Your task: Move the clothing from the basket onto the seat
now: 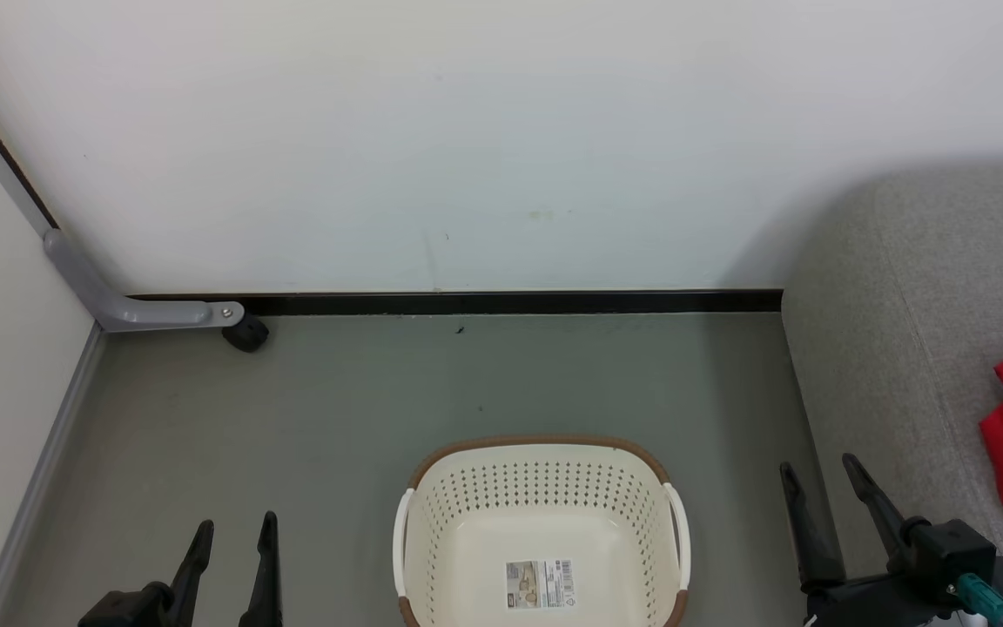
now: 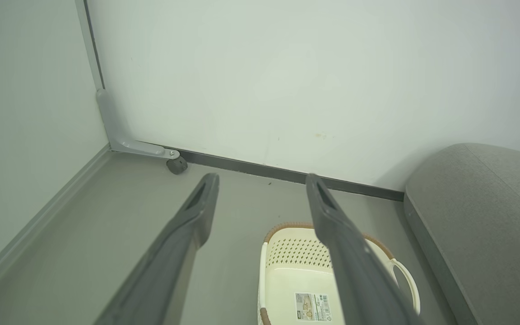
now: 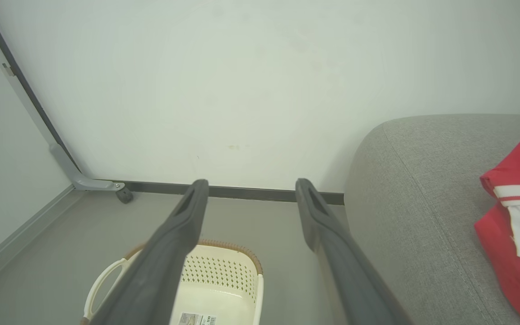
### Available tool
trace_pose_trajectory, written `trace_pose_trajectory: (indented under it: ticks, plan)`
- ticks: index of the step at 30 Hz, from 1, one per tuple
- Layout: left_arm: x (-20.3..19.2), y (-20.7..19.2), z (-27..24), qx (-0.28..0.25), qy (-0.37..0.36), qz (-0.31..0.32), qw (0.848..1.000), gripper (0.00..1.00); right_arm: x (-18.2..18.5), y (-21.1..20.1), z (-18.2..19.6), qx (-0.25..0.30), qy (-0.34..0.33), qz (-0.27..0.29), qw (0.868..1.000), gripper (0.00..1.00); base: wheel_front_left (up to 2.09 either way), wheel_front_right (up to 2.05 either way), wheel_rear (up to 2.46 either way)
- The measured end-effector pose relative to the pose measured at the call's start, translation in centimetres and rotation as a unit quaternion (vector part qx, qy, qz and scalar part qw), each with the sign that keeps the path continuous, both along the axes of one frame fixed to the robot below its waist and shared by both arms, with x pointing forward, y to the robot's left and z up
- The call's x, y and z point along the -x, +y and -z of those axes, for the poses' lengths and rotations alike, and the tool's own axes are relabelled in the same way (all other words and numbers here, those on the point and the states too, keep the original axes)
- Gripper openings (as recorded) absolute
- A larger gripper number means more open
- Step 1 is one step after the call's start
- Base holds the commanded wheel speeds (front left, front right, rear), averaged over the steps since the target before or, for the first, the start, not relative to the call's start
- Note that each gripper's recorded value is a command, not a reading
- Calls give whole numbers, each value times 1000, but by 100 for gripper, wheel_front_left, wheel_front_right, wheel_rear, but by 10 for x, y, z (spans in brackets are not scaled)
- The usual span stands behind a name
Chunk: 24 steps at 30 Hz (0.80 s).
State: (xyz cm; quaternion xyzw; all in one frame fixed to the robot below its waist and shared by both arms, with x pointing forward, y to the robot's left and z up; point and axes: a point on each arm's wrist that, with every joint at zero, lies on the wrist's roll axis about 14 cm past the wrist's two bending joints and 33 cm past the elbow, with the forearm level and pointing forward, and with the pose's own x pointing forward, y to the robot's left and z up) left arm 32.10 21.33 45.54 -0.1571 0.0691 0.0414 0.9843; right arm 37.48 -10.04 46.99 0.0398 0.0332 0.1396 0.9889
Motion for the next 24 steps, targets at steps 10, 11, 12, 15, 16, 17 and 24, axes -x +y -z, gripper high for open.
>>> trace_pose_trajectory:
  ticks: [10,11,12,15,16,17,24]
  plan:
    - [-9,-15,-1,4,-5,28,1000,100,6,-19,0,-1,0,30,1000,100,0,0,0]
    - [-9,-15,-1,5,-5,29,1000,100,7,-22,1,0,2,34,999,100,0,0,0]
    - [-9,-16,-1,6,-5,30,1000,100,8,-23,2,0,3,35,999,100,0,0,0]
    - [-9,-21,0,9,-4,41,999,0,8,-23,3,-1,5,37,999,0,0,0,0]
    - [-7,-22,4,11,2,40,999,0,10,-23,7,0,11,37,999,0,0,0,0]
    - [-5,-24,9,13,10,41,999,0,12,-22,12,0,19,37,999,0,0,0,0]
    - [4,-30,25,35,38,35,998,0,23,-24,32,-10,58,47,997,0,0,0,0]
